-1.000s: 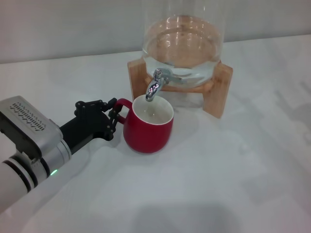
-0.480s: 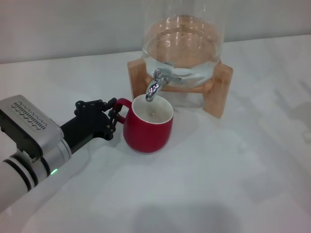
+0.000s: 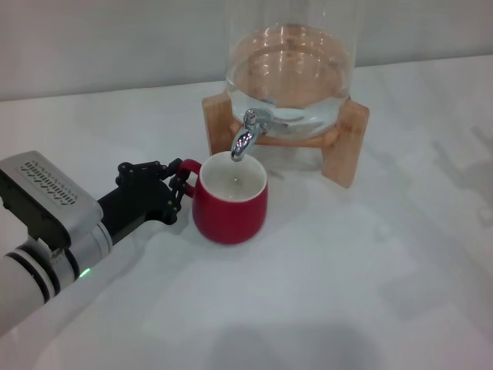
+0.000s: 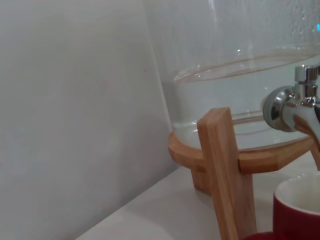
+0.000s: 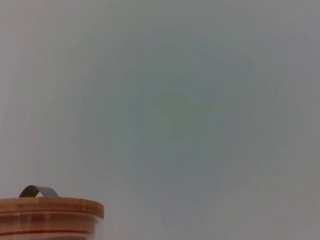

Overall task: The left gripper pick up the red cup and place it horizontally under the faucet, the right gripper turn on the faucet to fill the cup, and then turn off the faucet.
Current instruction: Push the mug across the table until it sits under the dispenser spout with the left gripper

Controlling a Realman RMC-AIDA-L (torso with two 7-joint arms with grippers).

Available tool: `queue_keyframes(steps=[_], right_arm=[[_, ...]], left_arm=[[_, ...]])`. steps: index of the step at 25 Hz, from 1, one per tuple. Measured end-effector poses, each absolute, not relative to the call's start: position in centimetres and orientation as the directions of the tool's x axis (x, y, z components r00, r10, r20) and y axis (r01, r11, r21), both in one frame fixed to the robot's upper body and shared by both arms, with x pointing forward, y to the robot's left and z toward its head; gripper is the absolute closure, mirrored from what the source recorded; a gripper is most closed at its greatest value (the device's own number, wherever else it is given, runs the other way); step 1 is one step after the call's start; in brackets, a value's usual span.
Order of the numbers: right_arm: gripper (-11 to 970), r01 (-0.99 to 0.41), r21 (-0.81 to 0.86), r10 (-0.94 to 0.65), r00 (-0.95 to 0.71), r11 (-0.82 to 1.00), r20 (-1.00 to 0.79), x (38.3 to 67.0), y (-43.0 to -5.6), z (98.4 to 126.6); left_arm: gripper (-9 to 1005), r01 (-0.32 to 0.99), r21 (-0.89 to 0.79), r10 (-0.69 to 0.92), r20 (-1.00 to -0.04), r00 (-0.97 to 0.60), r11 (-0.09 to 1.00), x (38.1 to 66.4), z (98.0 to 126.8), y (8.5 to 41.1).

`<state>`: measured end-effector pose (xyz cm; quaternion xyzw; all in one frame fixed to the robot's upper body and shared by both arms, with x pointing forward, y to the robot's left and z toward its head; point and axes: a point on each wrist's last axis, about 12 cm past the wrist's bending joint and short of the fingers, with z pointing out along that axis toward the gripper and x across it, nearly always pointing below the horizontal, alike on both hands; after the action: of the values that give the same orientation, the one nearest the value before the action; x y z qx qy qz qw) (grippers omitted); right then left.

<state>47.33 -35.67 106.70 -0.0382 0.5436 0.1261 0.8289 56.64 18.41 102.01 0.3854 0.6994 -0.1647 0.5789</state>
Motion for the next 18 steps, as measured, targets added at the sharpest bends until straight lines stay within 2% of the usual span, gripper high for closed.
queue_keyframes(steps=[18], right_arm=[[146, -0.25, 0.074, 0.167, 0.377, 0.965, -0.911, 47.31, -35.67, 106.69]], left_arm=[[884, 0.739, 0.223, 0.369, -0.929, -0.036, 0.636, 56.47, 101.74, 18.33]])
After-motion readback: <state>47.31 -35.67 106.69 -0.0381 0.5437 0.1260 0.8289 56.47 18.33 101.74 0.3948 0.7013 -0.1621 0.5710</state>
